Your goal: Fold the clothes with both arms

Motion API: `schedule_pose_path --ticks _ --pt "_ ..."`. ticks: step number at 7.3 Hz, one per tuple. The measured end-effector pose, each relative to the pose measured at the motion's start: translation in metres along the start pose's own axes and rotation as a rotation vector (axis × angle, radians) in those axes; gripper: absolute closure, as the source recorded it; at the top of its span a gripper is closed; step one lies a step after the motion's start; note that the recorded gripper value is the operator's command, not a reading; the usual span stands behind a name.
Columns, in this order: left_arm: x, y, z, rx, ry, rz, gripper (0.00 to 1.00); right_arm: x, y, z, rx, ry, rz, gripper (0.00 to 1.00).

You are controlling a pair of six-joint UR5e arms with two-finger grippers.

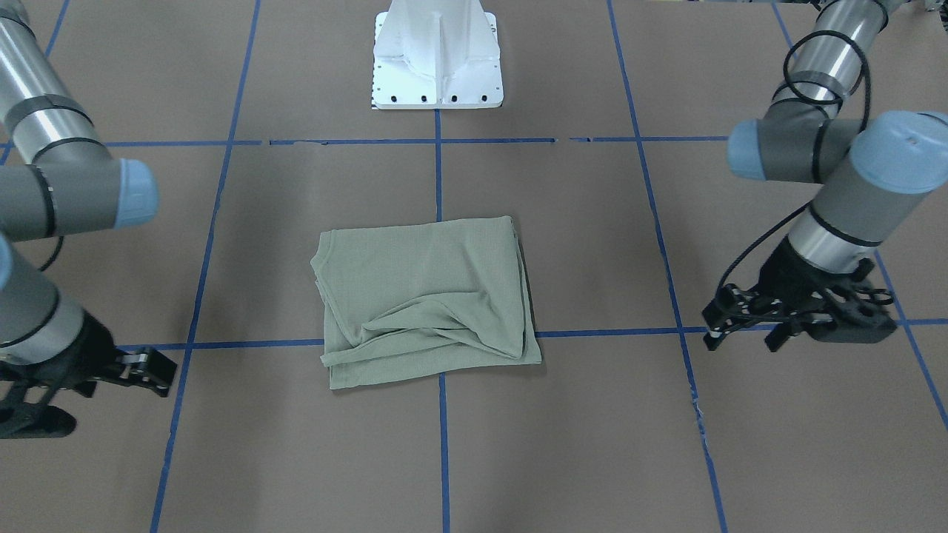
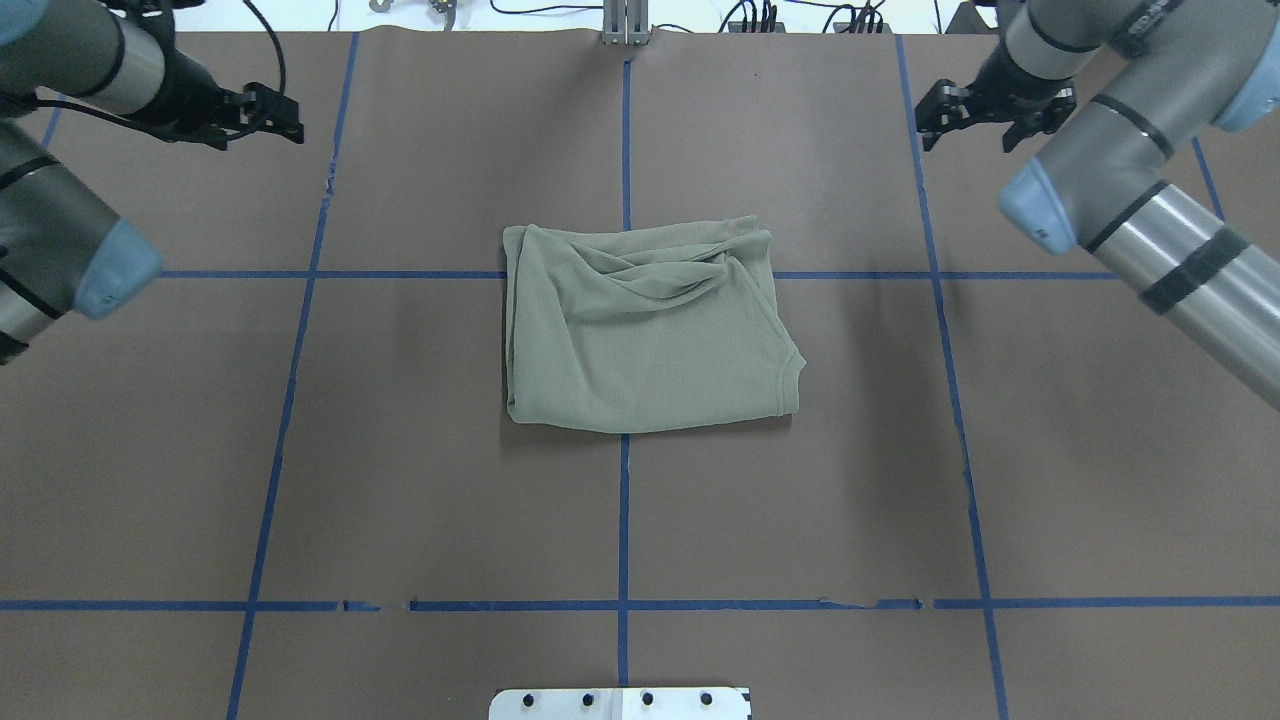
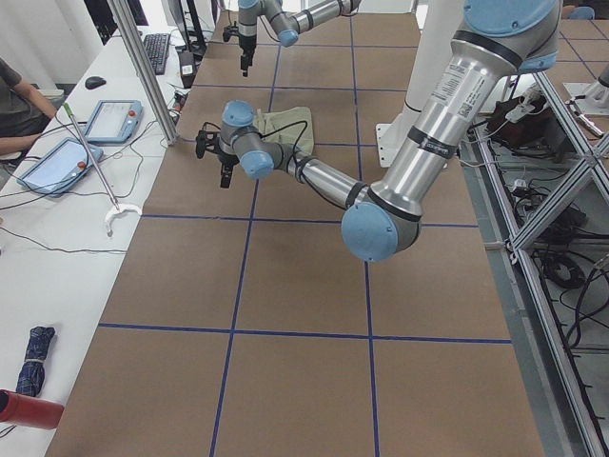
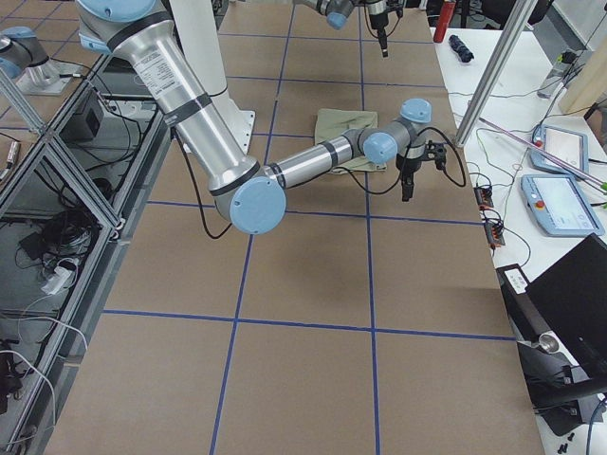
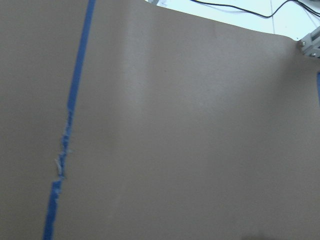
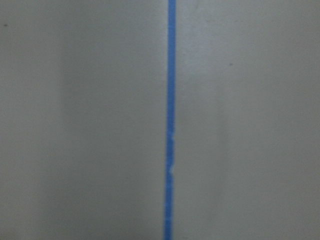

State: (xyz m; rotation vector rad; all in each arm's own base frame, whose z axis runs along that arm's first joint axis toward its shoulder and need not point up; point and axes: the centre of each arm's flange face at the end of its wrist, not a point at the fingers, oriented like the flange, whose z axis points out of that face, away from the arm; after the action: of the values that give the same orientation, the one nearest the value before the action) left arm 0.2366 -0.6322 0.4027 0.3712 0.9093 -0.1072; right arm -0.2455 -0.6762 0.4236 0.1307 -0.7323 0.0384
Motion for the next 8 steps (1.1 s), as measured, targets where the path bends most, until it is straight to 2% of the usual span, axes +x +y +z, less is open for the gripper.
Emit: schedule_pose_path --ticks 1,3,4,5,8 --pt "-0.06 0.002 -0.017 0.007 -0.046 0.092 0.0 0.082 0.007 -0.007 -0.019 0.012 -0.071 0.0" --pt "-0.176 0.032 -0.059 -0.003 -0.135 0.307 0.0 0.223 0.04 -0.018 -0.065 0.031 -0.183 0.0" --pt "-0.23 0.059 -0.081 -0.027 -0.156 0.388 0.0 0.277 0.06 -0.021 -0.102 0.034 -0.186 0.0" --pt "-0.265 0.085 -0.099 -0.042 -0.157 0.416 0.0 0.31 0.077 -0.023 -0.126 0.032 -0.162 0.0" --pt "-0.298 0.116 -0.112 -0.064 -0.165 0.407 0.0 0.357 0.115 -0.05 -0.096 0.025 -0.104 0.0"
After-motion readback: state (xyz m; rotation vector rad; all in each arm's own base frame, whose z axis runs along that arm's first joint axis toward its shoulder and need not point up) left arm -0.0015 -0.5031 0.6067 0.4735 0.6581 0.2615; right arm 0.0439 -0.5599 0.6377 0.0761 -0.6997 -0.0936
